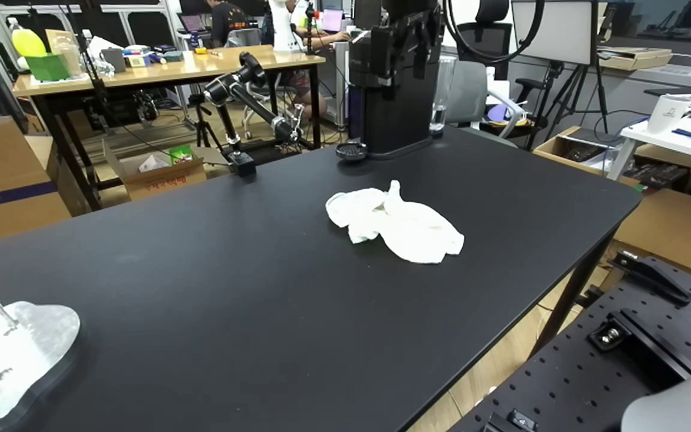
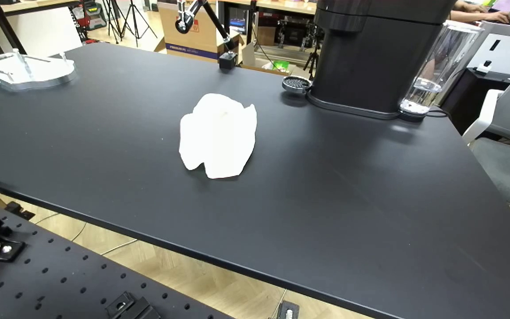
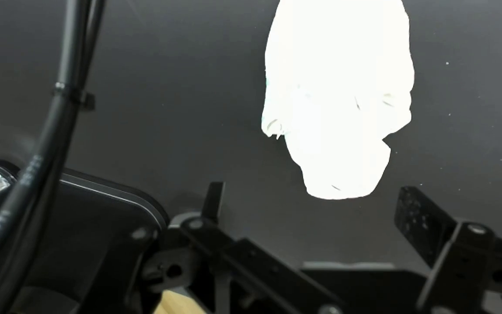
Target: Hang the white cloth on the black stand
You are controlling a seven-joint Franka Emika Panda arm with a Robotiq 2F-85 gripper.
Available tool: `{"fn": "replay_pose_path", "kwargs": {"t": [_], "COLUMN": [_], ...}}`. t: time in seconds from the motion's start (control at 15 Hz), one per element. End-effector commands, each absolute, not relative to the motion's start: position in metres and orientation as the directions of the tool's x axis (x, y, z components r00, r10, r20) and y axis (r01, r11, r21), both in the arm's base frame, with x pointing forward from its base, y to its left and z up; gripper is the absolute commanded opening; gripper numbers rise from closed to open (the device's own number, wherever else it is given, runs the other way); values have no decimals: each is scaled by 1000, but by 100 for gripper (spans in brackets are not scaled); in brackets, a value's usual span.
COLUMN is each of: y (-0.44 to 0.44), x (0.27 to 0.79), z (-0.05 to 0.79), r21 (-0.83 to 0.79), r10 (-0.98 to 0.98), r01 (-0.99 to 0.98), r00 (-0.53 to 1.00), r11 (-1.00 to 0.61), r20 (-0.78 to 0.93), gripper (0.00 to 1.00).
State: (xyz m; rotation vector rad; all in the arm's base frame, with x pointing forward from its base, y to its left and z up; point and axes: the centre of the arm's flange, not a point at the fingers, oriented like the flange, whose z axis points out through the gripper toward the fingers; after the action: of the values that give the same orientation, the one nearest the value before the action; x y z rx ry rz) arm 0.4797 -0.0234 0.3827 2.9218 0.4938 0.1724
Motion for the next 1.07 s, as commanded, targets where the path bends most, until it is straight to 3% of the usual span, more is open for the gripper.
{"fn": "replay_pose_path", "kwargs": {"t": [0.0,0.6,1.0], "y": [-20,-12,-32], "x": [477,482,483], "z": [382,310,243], "r21": [215,320,227], "r10": [348,541,577], "r01": [324,522,571], "r00": [933,840,816], "r11": [-921,-791,-789], "r20": [85,-33,-46], "gripper": [100,100,100]}}
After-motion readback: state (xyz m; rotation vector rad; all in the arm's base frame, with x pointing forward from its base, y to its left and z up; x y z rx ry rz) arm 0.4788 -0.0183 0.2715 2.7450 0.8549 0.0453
